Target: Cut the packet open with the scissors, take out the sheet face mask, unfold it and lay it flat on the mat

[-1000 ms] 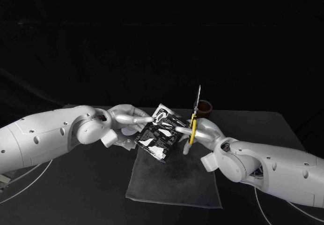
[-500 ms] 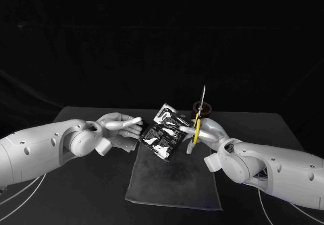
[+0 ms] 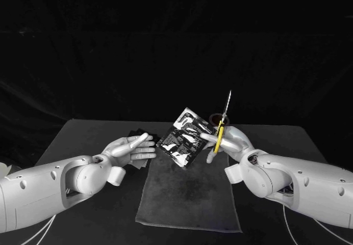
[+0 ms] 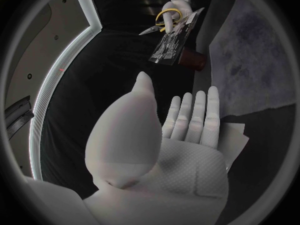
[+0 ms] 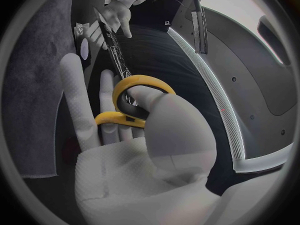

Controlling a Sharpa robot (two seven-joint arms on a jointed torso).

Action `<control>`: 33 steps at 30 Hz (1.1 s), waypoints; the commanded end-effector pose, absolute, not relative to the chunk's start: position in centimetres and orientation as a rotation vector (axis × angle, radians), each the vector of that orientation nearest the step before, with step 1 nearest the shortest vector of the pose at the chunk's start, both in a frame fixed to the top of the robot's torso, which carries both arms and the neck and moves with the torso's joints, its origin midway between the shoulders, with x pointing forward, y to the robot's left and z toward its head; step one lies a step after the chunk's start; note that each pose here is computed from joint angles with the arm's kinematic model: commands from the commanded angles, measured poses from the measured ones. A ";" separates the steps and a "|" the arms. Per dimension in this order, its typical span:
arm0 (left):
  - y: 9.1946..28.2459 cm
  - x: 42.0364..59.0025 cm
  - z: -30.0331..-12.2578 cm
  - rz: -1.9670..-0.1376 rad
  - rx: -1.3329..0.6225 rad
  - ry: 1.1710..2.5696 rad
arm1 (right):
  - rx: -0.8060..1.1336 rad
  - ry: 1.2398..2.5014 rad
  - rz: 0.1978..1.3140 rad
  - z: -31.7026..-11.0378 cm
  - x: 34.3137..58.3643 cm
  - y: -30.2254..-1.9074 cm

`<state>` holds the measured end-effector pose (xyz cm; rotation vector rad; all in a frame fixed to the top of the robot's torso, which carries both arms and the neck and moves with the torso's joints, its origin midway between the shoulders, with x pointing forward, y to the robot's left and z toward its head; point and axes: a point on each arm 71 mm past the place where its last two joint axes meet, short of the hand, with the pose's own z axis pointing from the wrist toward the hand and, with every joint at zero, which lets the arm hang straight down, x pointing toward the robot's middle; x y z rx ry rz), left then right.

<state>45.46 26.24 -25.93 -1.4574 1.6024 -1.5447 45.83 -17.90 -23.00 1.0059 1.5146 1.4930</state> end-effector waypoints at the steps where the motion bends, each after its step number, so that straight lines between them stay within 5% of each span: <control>1: 25.9 45.3 -25.5 -1.626 -1.536 1.438 | 1.010 1.444 1.497 -22.4 46.1 -18.0; 11: 22.9 44.3 -25.7 -1.705 -1.609 1.388 | 1.023 1.359 1.491 -21.1 47.7 -17.6; 33: 16.8 45.8 -25.2 -1.726 -1.682 1.260 | 1.044 1.304 1.531 -20.3 49.6 -14.7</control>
